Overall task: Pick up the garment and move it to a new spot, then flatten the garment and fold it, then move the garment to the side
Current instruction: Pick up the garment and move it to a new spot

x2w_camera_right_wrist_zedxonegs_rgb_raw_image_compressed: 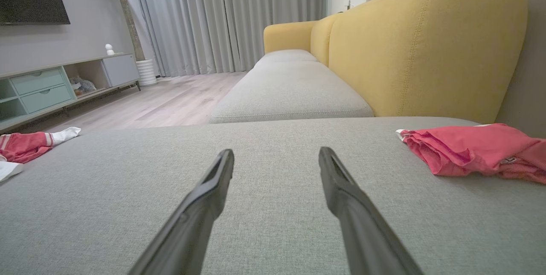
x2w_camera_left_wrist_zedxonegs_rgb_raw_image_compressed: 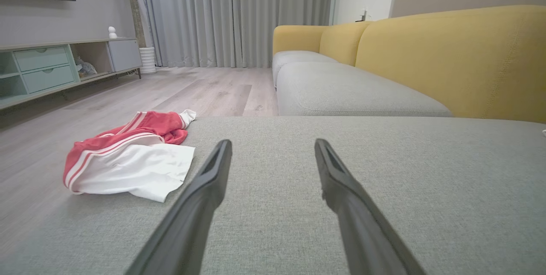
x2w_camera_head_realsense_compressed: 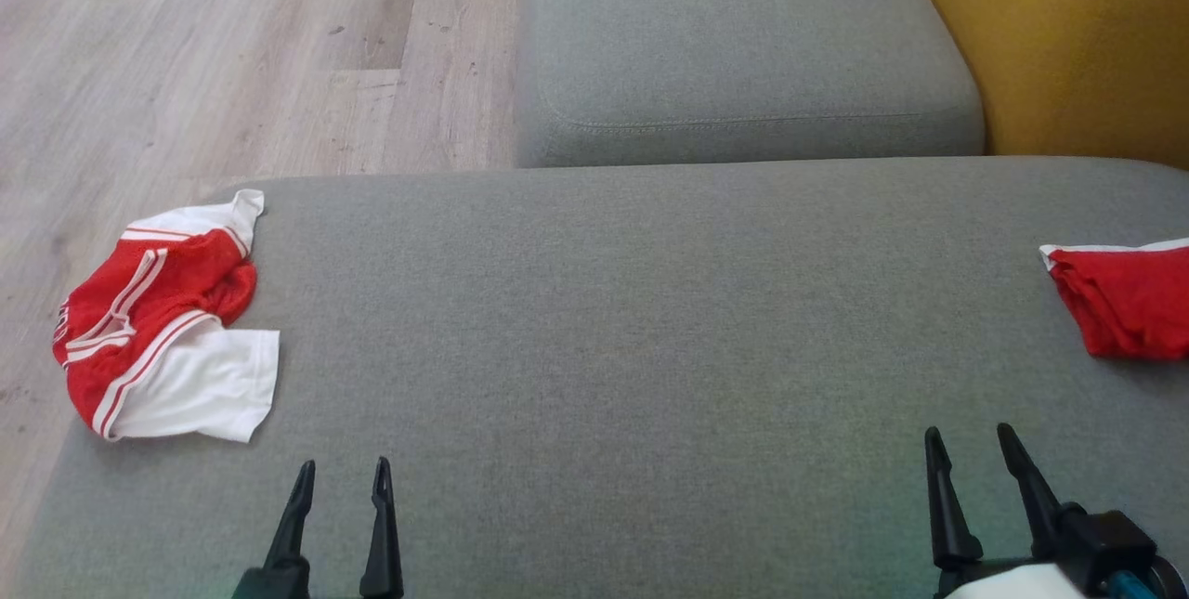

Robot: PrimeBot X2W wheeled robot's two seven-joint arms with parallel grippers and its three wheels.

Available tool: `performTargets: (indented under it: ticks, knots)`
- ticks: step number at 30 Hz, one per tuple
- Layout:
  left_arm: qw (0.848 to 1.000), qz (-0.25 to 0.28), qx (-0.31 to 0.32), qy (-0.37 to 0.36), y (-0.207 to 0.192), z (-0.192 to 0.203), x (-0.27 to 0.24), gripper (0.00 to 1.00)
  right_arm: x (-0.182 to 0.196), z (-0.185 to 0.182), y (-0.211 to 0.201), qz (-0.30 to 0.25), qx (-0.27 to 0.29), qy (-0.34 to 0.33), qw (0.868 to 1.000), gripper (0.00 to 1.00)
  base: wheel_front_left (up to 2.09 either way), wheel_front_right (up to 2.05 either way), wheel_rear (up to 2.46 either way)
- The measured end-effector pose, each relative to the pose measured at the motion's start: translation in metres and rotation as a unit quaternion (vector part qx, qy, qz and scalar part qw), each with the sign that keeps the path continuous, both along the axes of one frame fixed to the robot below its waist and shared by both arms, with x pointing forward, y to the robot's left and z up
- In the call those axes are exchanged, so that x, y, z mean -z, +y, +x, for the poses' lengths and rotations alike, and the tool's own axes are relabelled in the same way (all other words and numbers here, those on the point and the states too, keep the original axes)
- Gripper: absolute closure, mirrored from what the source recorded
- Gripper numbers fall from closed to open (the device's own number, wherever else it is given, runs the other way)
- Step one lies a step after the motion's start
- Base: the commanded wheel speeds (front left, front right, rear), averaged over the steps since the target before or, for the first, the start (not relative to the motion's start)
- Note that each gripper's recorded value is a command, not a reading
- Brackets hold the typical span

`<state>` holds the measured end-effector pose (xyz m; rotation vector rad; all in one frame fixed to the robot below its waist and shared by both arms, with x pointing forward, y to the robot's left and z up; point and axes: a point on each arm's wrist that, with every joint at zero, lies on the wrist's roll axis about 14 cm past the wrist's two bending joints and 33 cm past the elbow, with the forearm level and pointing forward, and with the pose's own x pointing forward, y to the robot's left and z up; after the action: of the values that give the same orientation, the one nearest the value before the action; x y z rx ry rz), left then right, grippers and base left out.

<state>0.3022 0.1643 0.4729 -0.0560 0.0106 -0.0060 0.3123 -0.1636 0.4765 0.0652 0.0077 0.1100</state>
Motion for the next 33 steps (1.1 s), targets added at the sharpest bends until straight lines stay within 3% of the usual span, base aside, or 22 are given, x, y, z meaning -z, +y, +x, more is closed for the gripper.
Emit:
performTargets:
  ticks: [7,14,26,33]
  knots:
    - [1.0,-0.004,-0.026,-0.001,0.013,-0.007,0.0,0.0,0.006,0.004,0.015,-0.002,-0.026,0.011,1.0,0.0,0.0,0.0,0.0]
    - [0.995,-0.01,-0.097,-0.007,0.05,-0.027,-0.002,0.0,0.008,0.02,0.062,-0.007,-0.101,0.02,0.995,0.0,0.0,0.0,0.0]
    - [0.962,-0.01,-0.271,-0.012,0.138,-0.09,-0.005,0.0,0.003,0.051,0.158,-0.006,-0.238,0.015,0.971,0.0,0.0,0.0,0.0]
    - [0.953,0.018,-0.301,-0.02,0.16,-0.095,-0.021,0.0,0.016,0.062,0.176,-0.013,-0.269,0.029,0.963,0.0,0.0,0.0,0.0]
